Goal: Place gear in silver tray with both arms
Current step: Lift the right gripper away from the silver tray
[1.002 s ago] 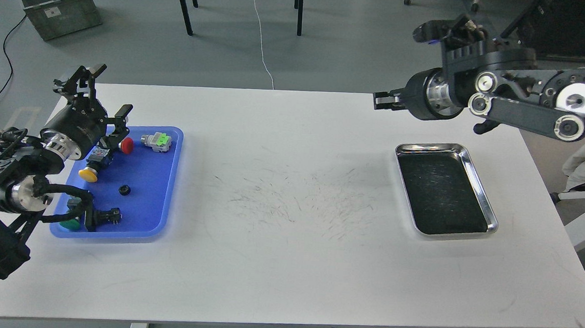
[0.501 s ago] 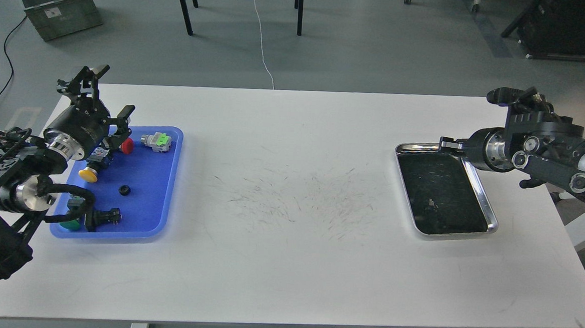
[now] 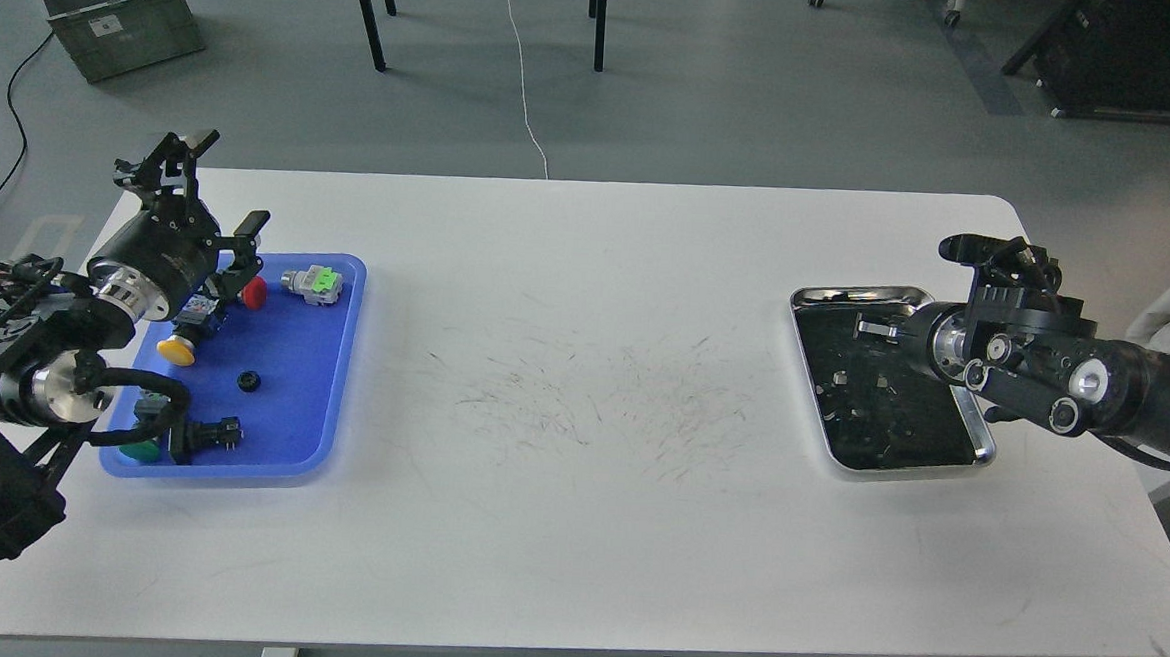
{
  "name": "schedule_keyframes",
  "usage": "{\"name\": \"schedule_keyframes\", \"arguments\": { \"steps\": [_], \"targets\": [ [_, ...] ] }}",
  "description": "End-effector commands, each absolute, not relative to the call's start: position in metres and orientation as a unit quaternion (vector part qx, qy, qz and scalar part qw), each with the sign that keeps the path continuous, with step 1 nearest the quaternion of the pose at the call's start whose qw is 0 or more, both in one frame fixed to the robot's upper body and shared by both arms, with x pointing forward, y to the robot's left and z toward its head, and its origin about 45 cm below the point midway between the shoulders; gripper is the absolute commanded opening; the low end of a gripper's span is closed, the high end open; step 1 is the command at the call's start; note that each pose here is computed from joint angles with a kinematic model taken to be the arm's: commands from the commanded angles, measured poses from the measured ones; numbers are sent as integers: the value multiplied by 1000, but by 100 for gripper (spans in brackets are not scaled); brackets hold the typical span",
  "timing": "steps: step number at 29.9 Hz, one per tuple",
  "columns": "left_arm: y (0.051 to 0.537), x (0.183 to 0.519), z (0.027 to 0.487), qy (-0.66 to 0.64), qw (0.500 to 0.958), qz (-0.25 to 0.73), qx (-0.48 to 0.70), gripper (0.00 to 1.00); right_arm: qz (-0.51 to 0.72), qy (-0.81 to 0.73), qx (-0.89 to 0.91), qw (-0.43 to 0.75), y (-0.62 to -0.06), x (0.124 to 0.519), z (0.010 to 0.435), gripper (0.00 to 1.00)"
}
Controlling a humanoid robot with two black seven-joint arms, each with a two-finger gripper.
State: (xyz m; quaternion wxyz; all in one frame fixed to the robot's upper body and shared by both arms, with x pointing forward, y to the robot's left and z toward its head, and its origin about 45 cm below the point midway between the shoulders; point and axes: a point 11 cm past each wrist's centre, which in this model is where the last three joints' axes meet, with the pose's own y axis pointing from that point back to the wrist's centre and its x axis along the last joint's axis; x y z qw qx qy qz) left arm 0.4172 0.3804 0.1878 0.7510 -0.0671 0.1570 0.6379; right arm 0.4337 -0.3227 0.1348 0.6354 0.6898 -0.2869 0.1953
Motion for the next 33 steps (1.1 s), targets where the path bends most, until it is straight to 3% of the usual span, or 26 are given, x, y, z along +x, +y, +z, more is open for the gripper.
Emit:
{"name": "schedule_keyframes", "arguments": {
  "steps": [1,6,9,10,14,21,27,33],
  "targets": [
    [380,418,188,157,751,638,-68,98,195,-286,690,635,-321,433,133,19],
    [382,418,189,156,750,639,-66,98,195,-286,692,633,-321,433,133,47],
    [382,418,189,155,750,639,-66,98,198,-287,697,626,-317,435,136,78],
    [382,418,189,155,750,640,-67,98,200,-285,701,623,-315,435,136,82],
    [383,419,190,154,746,645,-64,98,199,-301,709,606,-311,441,146,87],
    [384,424,208,135,755,639,-59,98,170,-424,750,478,-294,481,214,89],
    [382,427,248,93,783,614,-30,98,56,-564,790,233,-294,511,298,89],
    [352,417,288,11,832,553,45,98,-129,-601,788,-34,-326,508,326,89]
  ]
}}
